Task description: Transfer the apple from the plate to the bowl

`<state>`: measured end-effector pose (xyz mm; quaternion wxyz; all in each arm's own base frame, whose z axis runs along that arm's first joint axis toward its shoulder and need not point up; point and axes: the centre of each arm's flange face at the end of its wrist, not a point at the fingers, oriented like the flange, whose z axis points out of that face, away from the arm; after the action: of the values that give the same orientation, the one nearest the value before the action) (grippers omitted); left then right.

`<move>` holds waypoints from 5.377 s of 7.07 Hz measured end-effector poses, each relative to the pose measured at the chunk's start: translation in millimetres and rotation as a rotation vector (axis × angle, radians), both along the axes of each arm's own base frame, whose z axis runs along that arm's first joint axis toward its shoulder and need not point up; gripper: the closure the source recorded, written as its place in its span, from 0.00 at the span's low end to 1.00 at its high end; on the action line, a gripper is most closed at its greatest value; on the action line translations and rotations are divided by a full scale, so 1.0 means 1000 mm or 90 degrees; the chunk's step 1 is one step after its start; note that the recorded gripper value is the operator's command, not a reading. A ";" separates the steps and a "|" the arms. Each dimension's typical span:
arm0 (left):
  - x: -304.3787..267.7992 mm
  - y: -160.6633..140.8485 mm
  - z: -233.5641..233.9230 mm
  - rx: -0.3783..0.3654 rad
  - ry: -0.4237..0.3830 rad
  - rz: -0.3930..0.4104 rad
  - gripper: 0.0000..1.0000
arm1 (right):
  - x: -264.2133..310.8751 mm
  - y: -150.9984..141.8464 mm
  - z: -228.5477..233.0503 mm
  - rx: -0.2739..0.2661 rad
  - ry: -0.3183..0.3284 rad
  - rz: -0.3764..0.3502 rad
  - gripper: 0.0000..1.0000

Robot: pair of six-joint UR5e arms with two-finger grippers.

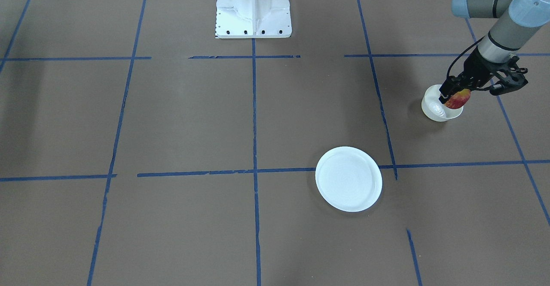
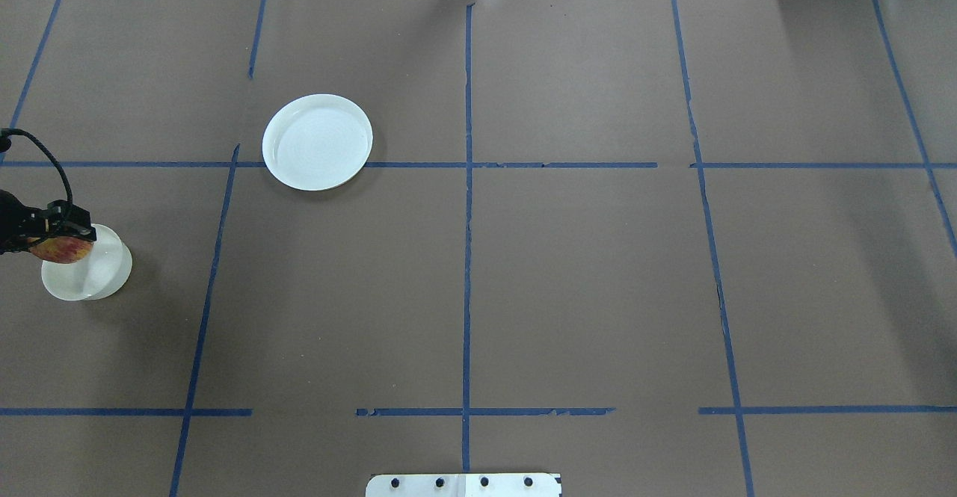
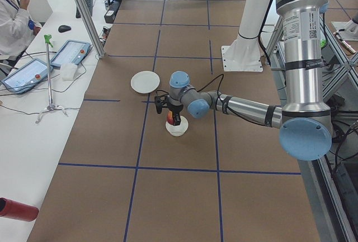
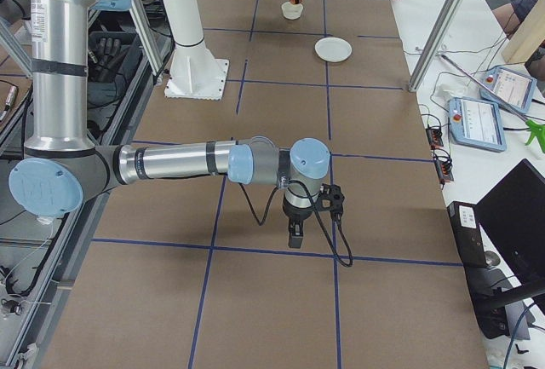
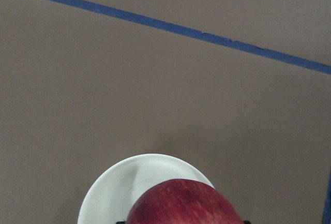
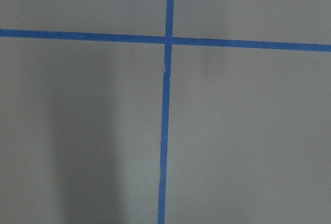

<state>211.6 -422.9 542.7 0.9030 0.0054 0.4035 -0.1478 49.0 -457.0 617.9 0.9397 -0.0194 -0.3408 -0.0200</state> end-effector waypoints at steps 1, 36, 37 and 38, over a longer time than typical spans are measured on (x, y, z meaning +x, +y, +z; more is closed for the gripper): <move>0.004 -0.004 0.007 -0.008 -0.002 -0.005 1.00 | 0.000 0.000 0.000 0.000 0.000 0.000 0.00; -0.328 -0.015 0.102 0.099 -0.029 0.104 0.00 | 0.000 0.000 0.000 0.000 0.000 0.000 0.00; -0.325 -0.008 0.105 0.097 -0.008 0.104 0.00 | 0.000 0.000 0.000 0.000 0.000 0.000 0.00; -0.323 -0.003 0.106 0.094 0.000 0.103 0.00 | 0.000 0.000 0.000 0.000 0.000 0.000 0.00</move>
<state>-111.8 -425.9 648.9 0.9089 0.0393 0.4127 -0.0439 49.0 -457.0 617.9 0.9397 -0.0194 -0.3408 -0.0200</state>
